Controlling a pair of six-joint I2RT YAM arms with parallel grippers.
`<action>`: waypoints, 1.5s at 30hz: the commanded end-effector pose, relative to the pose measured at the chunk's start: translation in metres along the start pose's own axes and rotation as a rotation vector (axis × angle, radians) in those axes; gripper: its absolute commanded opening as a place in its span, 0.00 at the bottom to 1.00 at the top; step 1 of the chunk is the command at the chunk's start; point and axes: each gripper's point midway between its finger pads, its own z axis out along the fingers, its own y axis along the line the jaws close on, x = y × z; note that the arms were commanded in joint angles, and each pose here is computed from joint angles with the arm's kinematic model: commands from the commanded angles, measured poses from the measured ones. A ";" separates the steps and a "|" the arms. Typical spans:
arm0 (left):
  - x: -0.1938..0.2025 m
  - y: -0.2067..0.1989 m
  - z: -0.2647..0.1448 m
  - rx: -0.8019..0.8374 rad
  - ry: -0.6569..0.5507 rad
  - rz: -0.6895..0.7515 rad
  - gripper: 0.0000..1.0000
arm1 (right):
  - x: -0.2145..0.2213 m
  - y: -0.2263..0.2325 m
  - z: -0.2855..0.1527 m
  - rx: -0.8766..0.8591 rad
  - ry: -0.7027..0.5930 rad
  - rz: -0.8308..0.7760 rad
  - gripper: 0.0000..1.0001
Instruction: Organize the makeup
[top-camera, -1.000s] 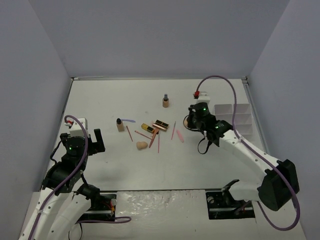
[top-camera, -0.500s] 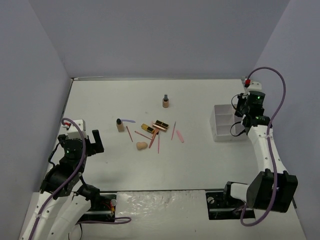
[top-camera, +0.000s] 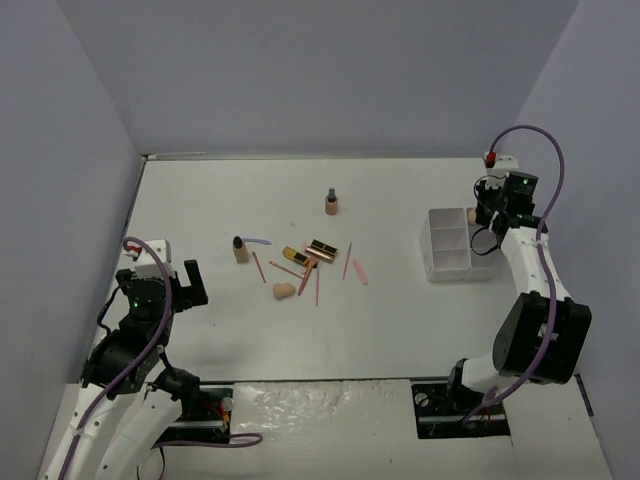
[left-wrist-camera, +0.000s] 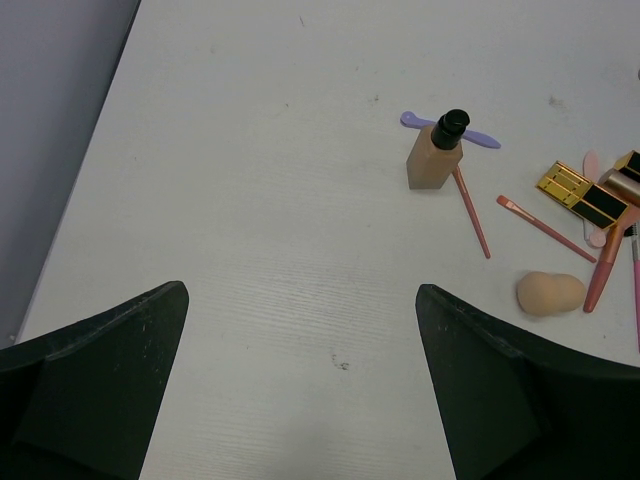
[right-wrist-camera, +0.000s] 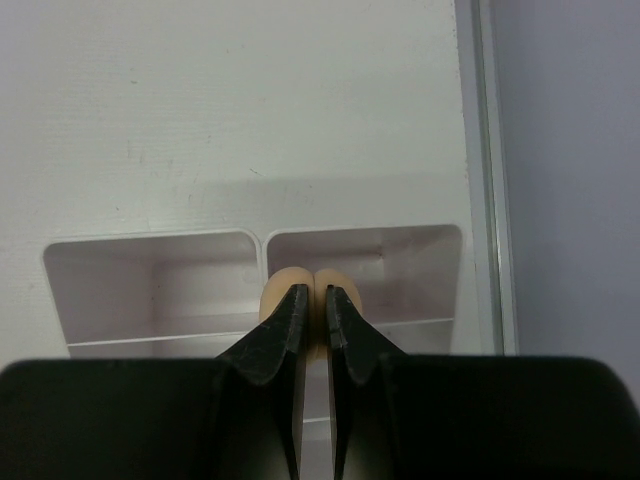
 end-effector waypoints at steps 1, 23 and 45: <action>-0.024 -0.003 0.000 0.005 -0.079 -0.019 0.97 | -0.039 -0.012 0.001 0.019 -0.108 -0.064 0.00; -0.023 -0.005 0.001 0.016 -0.073 -0.014 0.97 | -0.020 -0.019 0.022 0.030 -0.047 -0.044 0.51; -0.022 -0.005 0.002 0.007 -0.060 -0.016 0.97 | -0.084 0.109 -0.060 -0.146 -0.225 0.065 0.70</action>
